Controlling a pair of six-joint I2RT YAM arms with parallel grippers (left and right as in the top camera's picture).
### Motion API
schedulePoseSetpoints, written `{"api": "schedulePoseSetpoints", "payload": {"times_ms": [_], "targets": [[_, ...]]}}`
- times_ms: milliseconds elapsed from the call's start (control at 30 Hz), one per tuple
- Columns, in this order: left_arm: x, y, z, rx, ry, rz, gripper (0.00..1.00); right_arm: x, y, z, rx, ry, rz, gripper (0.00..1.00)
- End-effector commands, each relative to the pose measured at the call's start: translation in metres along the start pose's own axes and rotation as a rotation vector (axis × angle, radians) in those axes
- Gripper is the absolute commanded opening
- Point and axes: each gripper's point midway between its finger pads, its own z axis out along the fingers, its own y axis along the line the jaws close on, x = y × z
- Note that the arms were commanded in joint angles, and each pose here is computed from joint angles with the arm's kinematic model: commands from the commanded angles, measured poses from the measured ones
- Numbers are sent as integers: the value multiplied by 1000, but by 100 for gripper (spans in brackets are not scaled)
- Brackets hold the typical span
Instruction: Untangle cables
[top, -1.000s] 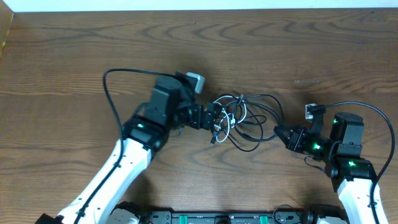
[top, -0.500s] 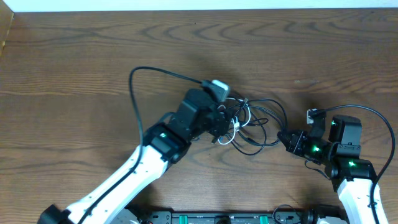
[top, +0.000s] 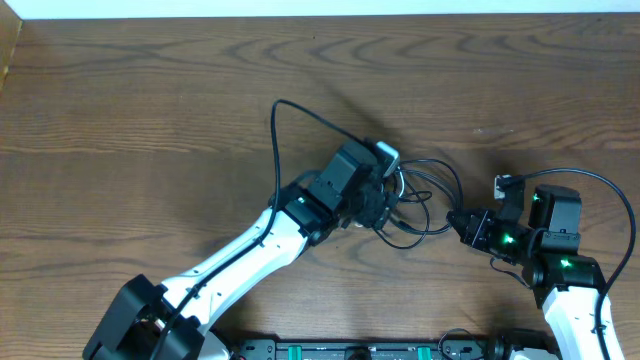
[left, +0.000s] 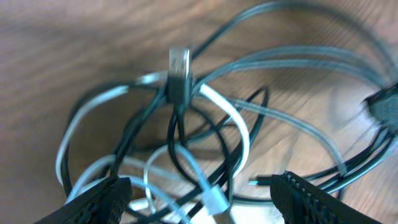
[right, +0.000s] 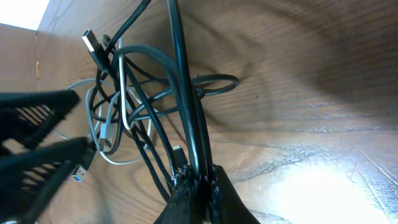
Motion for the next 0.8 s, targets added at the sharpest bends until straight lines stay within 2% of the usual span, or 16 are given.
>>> {"api": "schedulePoseSetpoints", "payload": {"times_ms": [0,100,267,567,667,767], "targets": [[-25,-15,-11,52,-45,20,77,-6,4,-4,-5,-15,-2,1],[-32,-25,-14,46,-52,73,76,-5,4,-4,-4,-14,0,1],[-29,-9,-7,-101,-46,106,68,-4,4,-3,-3,-10,13,1],[-21,-15,24,-111,105,143,63,0,2,-3,6,7,28,1],[-21,-13,32,-162,147,162,57,0,2,-3,6,7,28,1],[-14,-9,39,-189,183,169,55,0,2,-3,6,7,28,1]]}}
